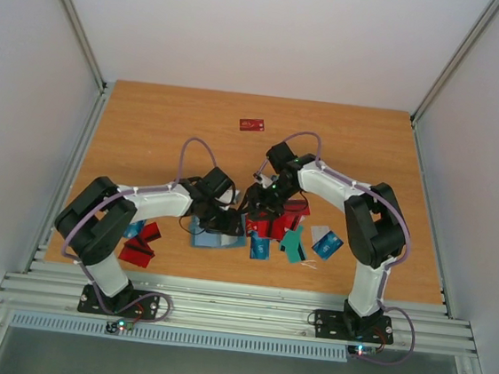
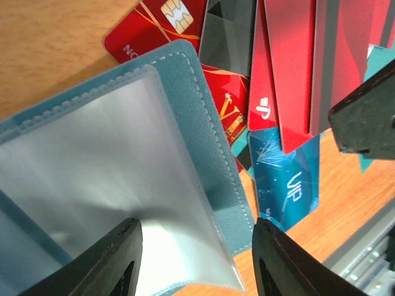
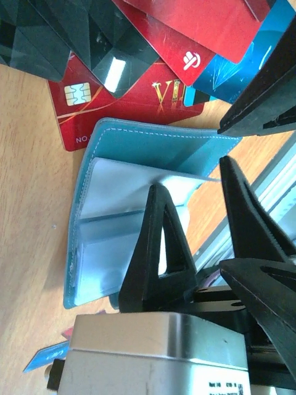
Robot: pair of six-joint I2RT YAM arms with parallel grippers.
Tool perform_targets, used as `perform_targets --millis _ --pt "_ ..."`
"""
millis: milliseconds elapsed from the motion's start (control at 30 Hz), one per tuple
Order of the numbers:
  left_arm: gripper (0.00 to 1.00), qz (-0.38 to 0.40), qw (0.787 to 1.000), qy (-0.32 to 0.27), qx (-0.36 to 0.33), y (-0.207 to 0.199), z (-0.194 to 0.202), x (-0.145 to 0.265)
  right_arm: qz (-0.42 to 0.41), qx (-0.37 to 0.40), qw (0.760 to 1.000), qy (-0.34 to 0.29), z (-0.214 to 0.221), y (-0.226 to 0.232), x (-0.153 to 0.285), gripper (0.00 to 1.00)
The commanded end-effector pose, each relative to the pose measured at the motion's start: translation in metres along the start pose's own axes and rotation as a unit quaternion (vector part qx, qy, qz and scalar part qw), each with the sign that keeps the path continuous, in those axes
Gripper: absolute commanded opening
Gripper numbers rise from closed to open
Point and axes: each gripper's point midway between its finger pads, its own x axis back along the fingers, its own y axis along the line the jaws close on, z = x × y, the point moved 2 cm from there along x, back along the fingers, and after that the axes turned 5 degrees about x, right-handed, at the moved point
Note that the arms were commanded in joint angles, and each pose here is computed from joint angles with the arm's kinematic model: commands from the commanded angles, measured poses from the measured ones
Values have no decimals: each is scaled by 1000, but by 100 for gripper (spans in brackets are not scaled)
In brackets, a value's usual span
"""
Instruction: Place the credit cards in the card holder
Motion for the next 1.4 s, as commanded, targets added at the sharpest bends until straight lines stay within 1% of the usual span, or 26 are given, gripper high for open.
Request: perform_targets --millis 0,167,333,567,700,833,1033,1133,1233,1367 --pt "52 60 998 -4 -20 -29 -9 9 -29 -9 1000 -7 -1 12 6 53" --pt "50 63 998 8 -30 -27 -5 6 -63 -23 998 3 -3 19 1 44" --pt "47 93 995 15 -39 -35 -3 6 -93 -35 995 11 -3 22 -7 34" --pt "47 124 990 35 -62 -44 4 8 -106 -51 992 37 0 18 -31 20" --pt "48 129 988 41 -71 -49 5 13 -104 -61 992 45 -1 9 -41 17" --pt "48 140 987 51 -63 -52 4 15 -97 -68 992 53 0 -2 -51 15" --pt "50 165 984 35 -56 -64 -3 40 -82 -68 993 57 1 -11 -56 14" --pt "50 142 989 23 -46 -57 -5 50 -76 -68 993 58 2 -13 -57 14" --pt "50 93 995 14 -36 -40 -2 56 -73 -69 993 58 2 -16 -57 14" --pt "50 20 999 6 -36 -11 6 51 -64 -61 995 56 4 -15 -54 13"
